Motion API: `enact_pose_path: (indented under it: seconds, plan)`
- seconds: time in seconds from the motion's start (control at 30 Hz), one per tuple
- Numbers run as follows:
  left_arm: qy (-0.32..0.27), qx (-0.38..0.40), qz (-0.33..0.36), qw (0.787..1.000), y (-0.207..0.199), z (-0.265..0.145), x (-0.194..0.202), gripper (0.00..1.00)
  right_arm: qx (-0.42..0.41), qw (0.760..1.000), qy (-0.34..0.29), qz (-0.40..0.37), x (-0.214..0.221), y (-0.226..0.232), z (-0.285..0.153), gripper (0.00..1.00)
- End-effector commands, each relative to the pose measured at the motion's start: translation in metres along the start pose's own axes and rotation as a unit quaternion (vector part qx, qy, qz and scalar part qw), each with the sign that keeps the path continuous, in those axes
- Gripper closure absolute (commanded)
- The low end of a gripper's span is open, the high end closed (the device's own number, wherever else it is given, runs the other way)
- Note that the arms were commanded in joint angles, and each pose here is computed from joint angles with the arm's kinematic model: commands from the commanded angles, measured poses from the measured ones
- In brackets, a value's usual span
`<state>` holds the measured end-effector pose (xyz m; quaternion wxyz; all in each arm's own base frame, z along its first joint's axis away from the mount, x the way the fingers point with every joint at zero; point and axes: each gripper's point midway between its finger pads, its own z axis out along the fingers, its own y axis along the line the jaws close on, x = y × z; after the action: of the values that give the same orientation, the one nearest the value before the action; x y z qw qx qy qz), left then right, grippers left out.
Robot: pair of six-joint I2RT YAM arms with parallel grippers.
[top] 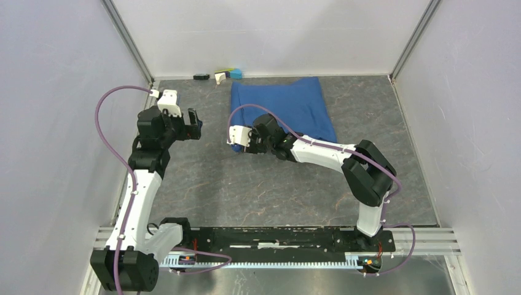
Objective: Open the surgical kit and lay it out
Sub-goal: Open the surgical kit at the center of the board.
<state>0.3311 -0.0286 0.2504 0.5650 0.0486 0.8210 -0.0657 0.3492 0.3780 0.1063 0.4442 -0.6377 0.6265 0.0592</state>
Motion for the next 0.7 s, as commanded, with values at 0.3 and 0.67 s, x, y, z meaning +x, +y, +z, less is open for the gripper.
enact_pose_path:
  seconds: [0.3, 0.67]
  plan:
    - [-0.015, 0.014, 0.039, 0.999, 0.001, 0.018, 0.002, 0.0, 0.072, 0.996, -0.051, 0.017, -0.037, -0.038, -0.022, 1.0]
    - [-0.028, 0.039, 0.052, 0.997, -0.005, 0.03, 0.001, 0.0, 0.111, 0.981, -0.1, 0.126, -0.034, -0.081, -0.075, 1.0]
